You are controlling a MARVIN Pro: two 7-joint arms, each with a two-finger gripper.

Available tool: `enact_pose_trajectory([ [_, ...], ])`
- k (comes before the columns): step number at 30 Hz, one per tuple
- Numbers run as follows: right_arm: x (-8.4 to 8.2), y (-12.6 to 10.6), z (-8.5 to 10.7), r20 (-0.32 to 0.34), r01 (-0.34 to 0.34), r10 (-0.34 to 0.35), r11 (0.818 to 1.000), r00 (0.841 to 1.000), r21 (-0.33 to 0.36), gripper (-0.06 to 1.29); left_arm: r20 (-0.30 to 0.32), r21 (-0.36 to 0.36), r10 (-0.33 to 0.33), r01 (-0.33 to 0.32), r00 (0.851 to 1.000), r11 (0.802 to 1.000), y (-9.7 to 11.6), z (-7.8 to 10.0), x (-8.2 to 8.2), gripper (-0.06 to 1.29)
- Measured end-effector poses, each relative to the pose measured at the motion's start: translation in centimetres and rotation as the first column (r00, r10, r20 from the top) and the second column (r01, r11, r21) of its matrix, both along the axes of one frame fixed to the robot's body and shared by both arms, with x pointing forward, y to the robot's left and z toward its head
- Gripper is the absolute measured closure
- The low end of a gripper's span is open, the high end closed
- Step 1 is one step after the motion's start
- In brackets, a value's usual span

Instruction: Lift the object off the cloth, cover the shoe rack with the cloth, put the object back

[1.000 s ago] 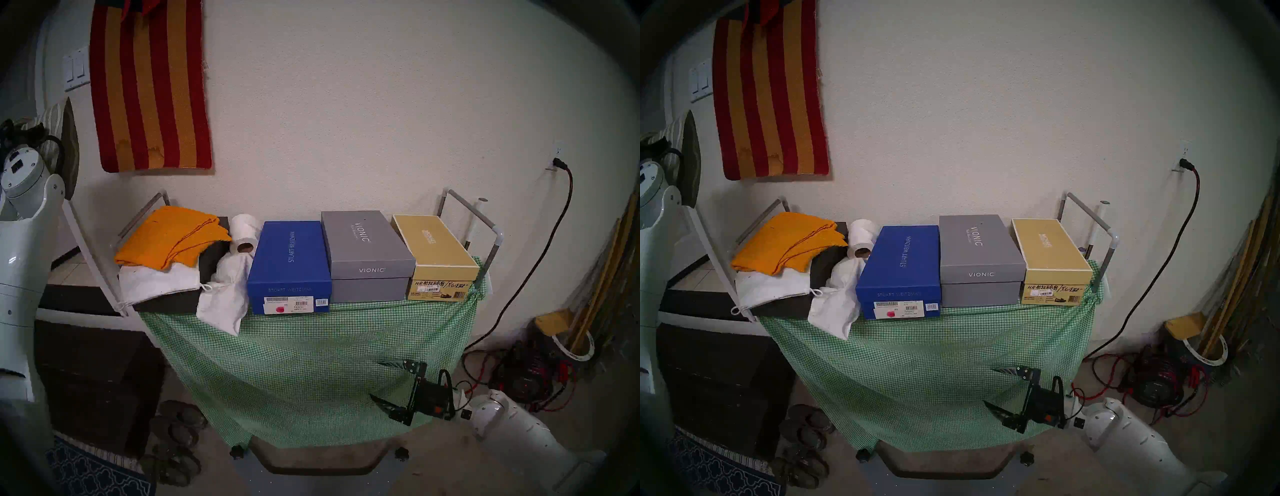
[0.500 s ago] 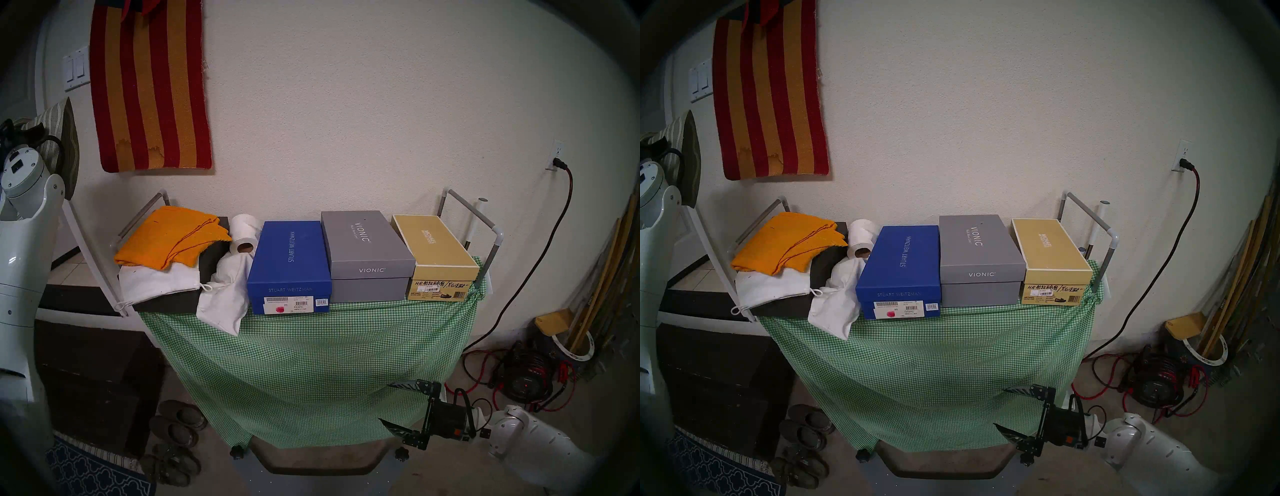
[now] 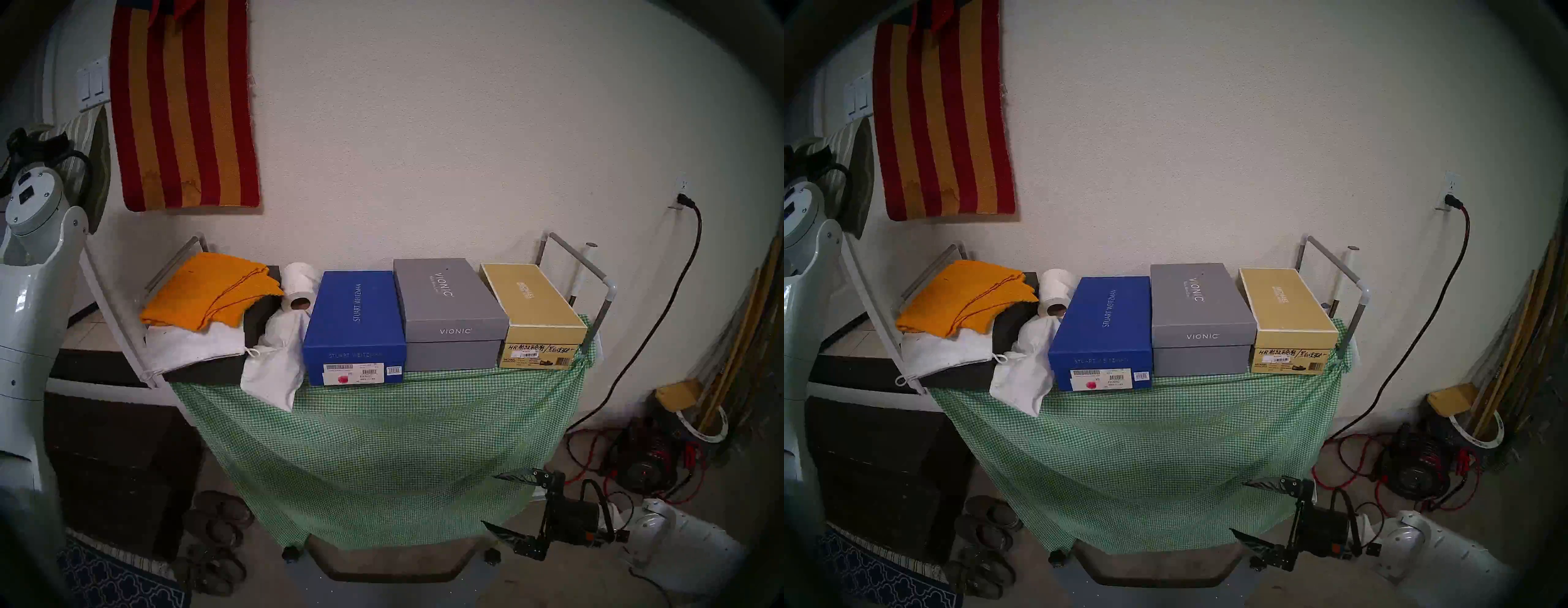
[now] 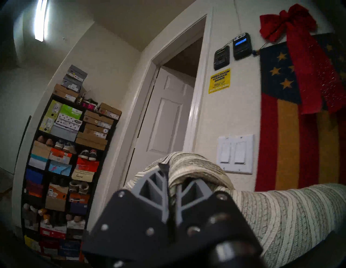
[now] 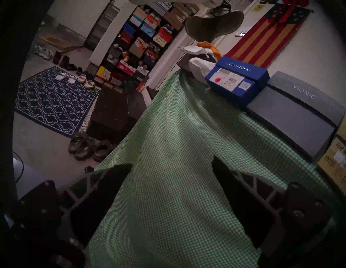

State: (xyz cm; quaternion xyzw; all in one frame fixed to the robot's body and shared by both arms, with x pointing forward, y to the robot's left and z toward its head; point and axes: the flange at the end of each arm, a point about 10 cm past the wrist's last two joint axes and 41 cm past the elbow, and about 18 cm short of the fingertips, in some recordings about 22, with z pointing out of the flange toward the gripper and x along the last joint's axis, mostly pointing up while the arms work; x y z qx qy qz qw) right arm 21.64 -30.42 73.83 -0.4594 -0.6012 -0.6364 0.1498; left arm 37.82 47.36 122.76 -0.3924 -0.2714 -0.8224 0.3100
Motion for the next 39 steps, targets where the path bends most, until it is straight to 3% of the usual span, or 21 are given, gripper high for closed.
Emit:
enact_pose_trajectory([
  [6,-1.2,0.1,0.7,-0.021,-0.001,0.002,1.000,1.000,0.025,0.01,0.032,0.085,-0.112,0.108,0.993,0.990,-4.0,1.7,-0.3,1.20],
  [10,-2.1,-0.3,1.4,-0.039,0.013,-0.011,0.999,0.999,0.044,0.01,0.054,0.142,-0.198,0.189,0.979,0.972,-7.0,3.0,-1.2,1.20],
  [15,-2.6,-0.6,2.1,-0.051,0.031,-0.028,0.998,0.998,0.062,0.01,0.043,0.163,-0.244,0.234,0.969,0.958,-8.6,3.7,-2.1,1.20],
  [19,-3.1,-0.8,2.9,-0.060,0.044,-0.039,0.996,0.997,0.079,0.01,-0.009,0.135,-0.276,0.275,0.961,0.952,-8.6,3.6,-2.3,1.20],
  [23,-3.5,-0.8,3.3,-0.069,0.055,-0.049,0.995,0.996,0.088,0.01,-0.067,0.108,-0.326,0.332,0.943,0.937,-8.6,3.3,-2.2,1.21],
  [28,-3.9,-0.8,3.9,-0.081,0.077,-0.070,0.994,0.994,0.080,0.01,-0.139,0.102,-0.416,0.431,0.898,0.896,-9.6,2.7,-2.5,1.21],
  [32,-4.2,-0.7,4.3,-0.089,0.099,-0.093,0.993,0.992,0.062,0.01,-0.188,0.116,-0.493,0.518,0.849,0.848,-11.1,2.4,-3.1,1.21],
  [39,-4.8,-0.7,4.4,-0.094,0.127,-0.125,0.992,0.988,0.014,0.01,-0.244,0.144,-0.581,0.622,0.776,0.770,-13.1,2.1,-4.1,1.21],
])
